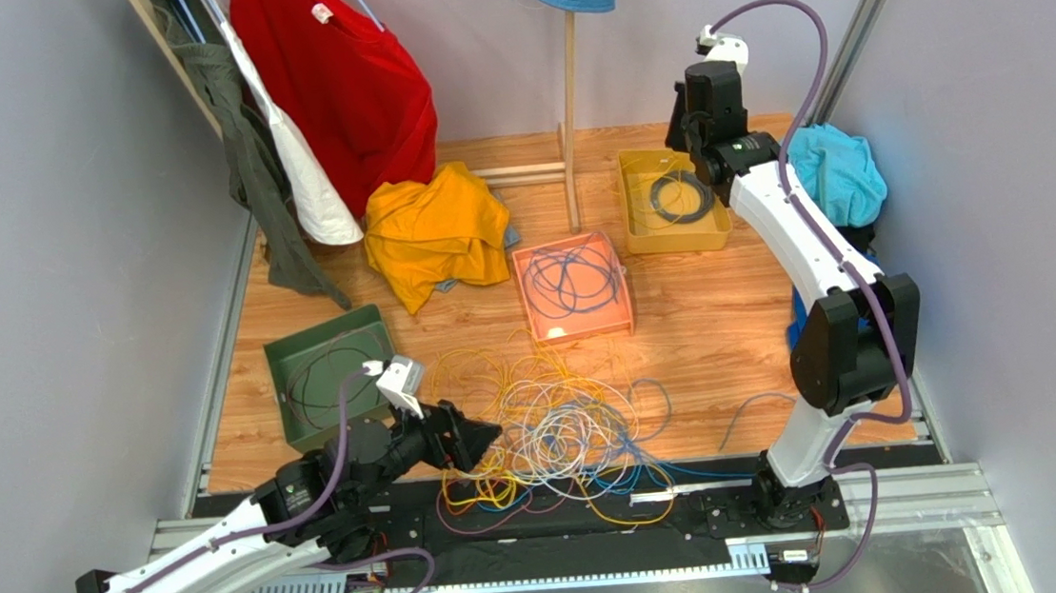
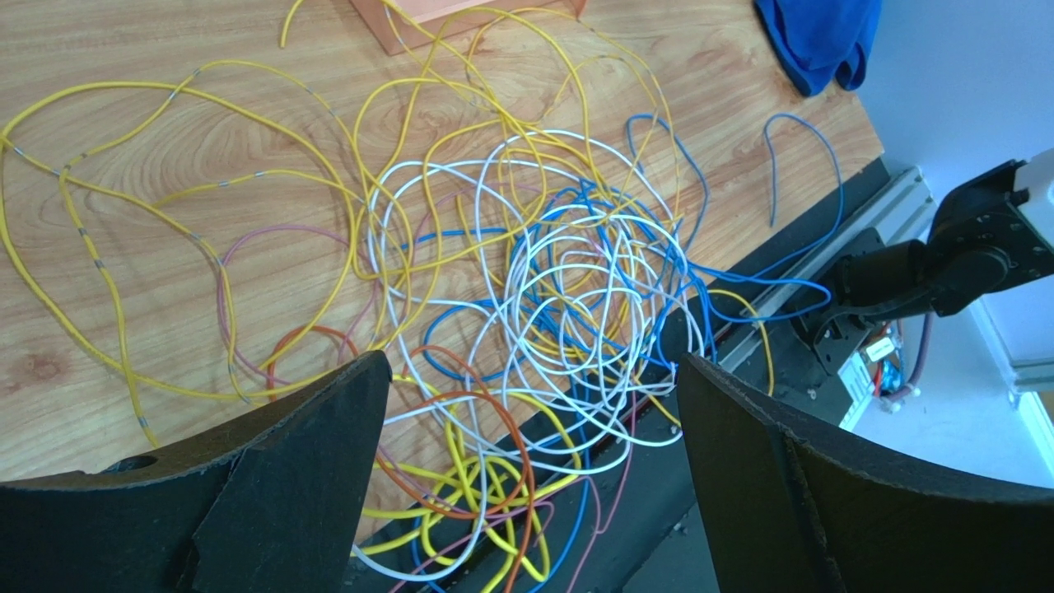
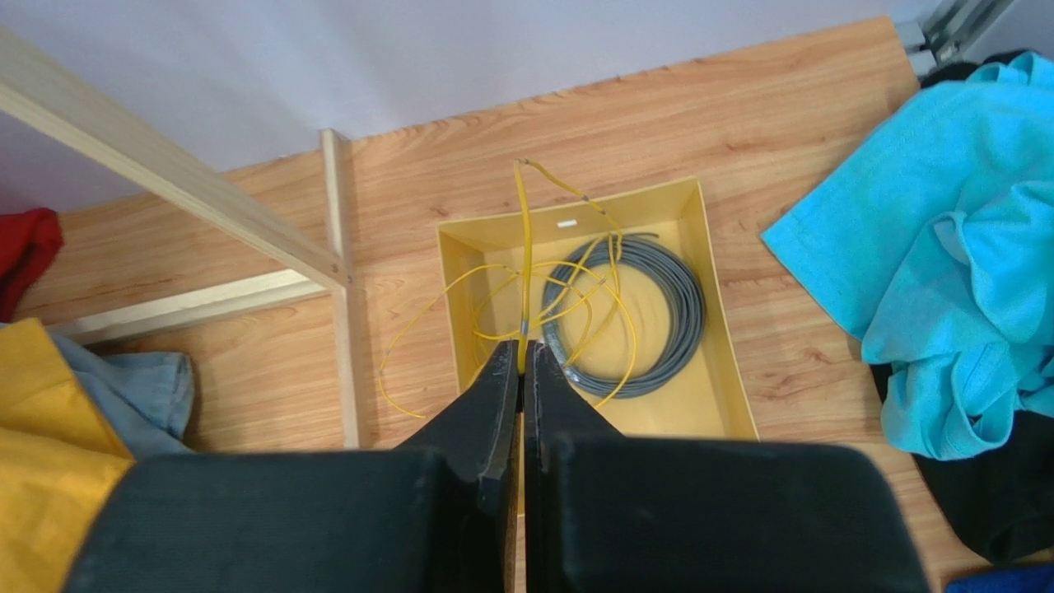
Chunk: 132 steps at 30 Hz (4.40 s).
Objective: Untangle the cables
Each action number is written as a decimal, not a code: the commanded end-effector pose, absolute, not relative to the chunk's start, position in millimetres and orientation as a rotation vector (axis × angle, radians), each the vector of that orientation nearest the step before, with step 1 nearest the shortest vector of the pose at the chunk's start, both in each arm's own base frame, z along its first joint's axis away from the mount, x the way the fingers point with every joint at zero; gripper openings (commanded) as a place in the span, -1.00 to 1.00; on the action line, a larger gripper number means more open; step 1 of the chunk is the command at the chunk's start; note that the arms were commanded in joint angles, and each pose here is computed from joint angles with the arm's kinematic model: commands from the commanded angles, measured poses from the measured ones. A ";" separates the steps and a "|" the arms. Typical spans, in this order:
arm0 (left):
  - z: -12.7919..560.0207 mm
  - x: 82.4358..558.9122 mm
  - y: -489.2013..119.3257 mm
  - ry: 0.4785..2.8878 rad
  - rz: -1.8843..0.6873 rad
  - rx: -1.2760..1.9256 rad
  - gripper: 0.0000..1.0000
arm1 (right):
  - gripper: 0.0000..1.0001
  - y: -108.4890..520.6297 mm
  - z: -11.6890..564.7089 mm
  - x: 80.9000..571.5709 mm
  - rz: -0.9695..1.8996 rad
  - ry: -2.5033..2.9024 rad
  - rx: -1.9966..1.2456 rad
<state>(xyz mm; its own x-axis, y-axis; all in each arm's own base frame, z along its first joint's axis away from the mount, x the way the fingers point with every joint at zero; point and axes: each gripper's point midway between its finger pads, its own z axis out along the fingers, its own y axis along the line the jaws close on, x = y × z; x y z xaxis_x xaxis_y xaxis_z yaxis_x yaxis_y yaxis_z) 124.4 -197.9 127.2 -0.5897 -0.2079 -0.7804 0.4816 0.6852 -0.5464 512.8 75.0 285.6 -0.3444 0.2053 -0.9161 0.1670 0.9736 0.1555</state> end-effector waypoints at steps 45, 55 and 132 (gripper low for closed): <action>138.3 130.7 -199.7 2.007 -0.955 0.131 0.85 | 0.28 195.2 117.7 200.1 0.465 2.111 -0.006; 132.3 128.8 -203.0 2.030 -0.966 0.130 0.86 | 0.30 194.5 71.6 214.0 0.349 2.167 0.005; 117.3 125.6 -201.1 2.029 -1.006 0.088 0.92 | -1.00 120.0 440.4 453.4 0.404 1.704 0.225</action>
<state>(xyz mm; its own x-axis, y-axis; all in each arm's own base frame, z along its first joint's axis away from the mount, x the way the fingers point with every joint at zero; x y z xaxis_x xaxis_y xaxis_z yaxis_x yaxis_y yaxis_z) 123.1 -203.4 120.4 -0.6375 -0.2649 -0.7235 0.4239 0.6635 -0.6165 433.8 118.8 392.8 -0.2951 0.3175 -0.9012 -0.0184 0.9411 0.3376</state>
